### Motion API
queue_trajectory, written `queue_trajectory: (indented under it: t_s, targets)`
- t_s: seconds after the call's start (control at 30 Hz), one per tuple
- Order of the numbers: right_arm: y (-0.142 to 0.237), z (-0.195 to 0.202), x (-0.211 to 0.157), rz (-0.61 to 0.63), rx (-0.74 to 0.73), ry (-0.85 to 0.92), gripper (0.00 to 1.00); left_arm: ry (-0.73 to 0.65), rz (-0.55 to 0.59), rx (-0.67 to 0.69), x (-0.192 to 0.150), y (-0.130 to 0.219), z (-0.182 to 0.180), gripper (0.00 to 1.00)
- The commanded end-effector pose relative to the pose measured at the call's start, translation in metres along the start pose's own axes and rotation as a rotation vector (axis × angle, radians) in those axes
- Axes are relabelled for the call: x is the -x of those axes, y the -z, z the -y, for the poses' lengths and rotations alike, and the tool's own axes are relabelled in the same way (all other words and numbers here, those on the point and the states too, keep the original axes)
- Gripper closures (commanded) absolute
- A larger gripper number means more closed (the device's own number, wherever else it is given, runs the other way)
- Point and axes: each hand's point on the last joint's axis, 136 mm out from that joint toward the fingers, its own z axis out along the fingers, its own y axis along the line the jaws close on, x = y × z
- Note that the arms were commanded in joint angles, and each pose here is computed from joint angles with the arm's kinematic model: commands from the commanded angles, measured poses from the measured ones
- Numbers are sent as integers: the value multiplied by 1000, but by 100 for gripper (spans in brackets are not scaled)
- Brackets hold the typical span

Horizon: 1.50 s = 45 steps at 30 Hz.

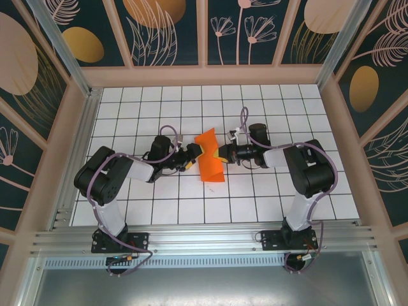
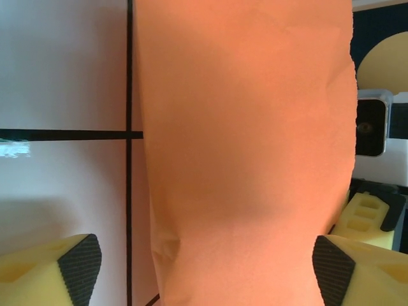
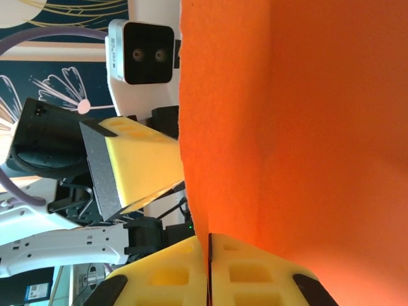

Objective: Fold a paper plane with a square sheet of paper (pick it up from the middle)
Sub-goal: Turn over the paper at the center of the table.

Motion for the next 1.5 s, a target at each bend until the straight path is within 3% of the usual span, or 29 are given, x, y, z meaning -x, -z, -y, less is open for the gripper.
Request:
queue_trajectory:
  t_s: [0.0, 0.27, 0.67, 1.03, 1.47]
  targets:
    - [4, -24, -5, -32, 72, 51, 92, -31, 0, -113, 0, 5, 26, 8]
    - [7, -43, -5, -44, 116, 55, 92, -24, -3, -204, -3, 9, 41, 2]
    - [4, -57, -7, -61, 118, 69, 92, -3, -4, -326, -2, 15, 63, 2]
    - [2, -17, -4, -45, 47, -9, 93, -30, 38, -292, 2, 22, 63, 25]
    - [7, -8, -4, -26, 29, -20, 93, -9, 76, -280, 9, 27, 56, 43]
